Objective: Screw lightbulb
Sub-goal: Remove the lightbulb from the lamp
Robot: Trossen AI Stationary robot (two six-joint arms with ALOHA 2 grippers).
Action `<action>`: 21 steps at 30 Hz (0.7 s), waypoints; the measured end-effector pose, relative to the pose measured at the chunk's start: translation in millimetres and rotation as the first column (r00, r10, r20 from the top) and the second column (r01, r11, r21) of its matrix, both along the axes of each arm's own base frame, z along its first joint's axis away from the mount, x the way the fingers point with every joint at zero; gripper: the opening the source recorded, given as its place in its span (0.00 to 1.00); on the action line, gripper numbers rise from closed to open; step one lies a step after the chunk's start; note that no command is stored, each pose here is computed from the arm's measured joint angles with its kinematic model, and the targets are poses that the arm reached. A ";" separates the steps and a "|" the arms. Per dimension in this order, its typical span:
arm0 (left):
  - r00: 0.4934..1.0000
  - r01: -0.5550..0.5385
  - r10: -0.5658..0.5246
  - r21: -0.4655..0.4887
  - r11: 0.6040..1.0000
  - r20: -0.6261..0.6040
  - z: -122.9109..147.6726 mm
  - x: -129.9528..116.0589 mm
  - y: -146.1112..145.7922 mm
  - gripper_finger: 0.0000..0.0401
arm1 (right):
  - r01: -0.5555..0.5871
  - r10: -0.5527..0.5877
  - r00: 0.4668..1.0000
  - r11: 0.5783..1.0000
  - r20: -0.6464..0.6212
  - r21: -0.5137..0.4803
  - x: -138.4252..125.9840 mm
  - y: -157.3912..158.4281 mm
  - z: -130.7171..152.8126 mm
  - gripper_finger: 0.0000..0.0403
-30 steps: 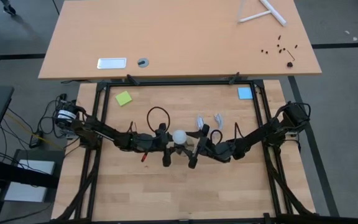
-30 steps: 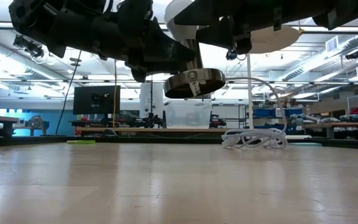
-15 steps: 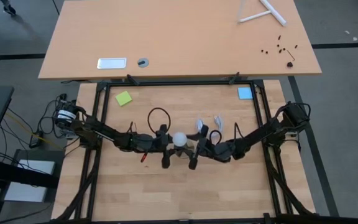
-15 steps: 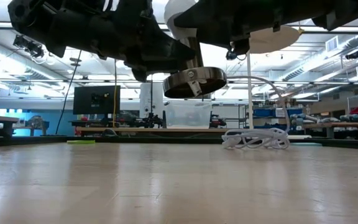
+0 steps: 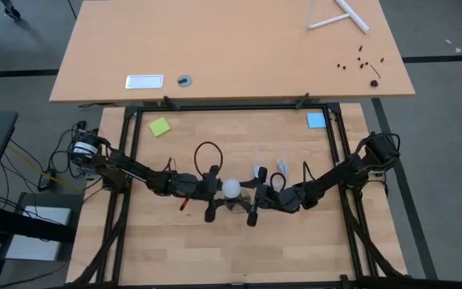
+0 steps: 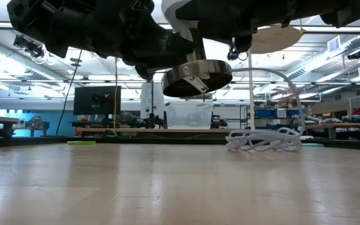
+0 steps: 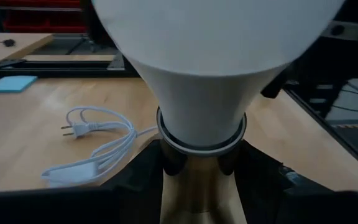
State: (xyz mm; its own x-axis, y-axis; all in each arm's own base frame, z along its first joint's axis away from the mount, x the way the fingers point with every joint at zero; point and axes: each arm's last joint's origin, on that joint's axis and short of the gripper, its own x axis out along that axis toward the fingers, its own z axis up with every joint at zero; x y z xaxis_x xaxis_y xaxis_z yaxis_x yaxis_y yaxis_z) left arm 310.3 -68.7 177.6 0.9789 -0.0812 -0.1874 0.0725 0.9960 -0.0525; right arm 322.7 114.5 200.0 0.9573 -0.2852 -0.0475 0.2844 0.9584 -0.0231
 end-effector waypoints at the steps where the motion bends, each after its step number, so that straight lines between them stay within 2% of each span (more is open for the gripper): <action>1: 1.000 0.012 -0.012 0.000 1.000 -0.001 0.5 -0.3 -0.3 0.38 | -0.012 0.012 1.000 1.000 -0.003 0.000 0.1 0.3 -0.3 0.57; 11: 0.983 0.185 -0.185 -0.002 0.983 -0.017 1.2 -2.9 -4.4 0.38 | -0.187 0.183 0.981 0.980 -0.063 -0.062 1.4 3.5 -3.7 0.57; 17: 0.981 0.191 -0.191 -0.003 0.982 -0.022 0.8 -3.0 -4.3 0.38 | -0.191 0.184 0.980 0.978 -0.081 -0.079 -1.3 2.6 1.0 0.57; 21: 0.983 0.181 -0.181 0.004 0.984 -0.012 2.8 -2.3 -3.7 0.38 | -0.170 0.165 0.983 0.984 -0.085 -0.058 -5.6 0.4 8.7 0.57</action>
State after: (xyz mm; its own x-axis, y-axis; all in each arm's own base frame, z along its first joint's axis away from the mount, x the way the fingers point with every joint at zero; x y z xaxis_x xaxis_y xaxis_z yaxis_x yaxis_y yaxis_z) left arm 307.9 -72.4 180.4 0.9461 -0.2555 -0.1992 0.2506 0.9668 -0.0496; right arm 317.1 114.9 208.6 0.9857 -0.1257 -0.1124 0.1144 0.9881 -0.1025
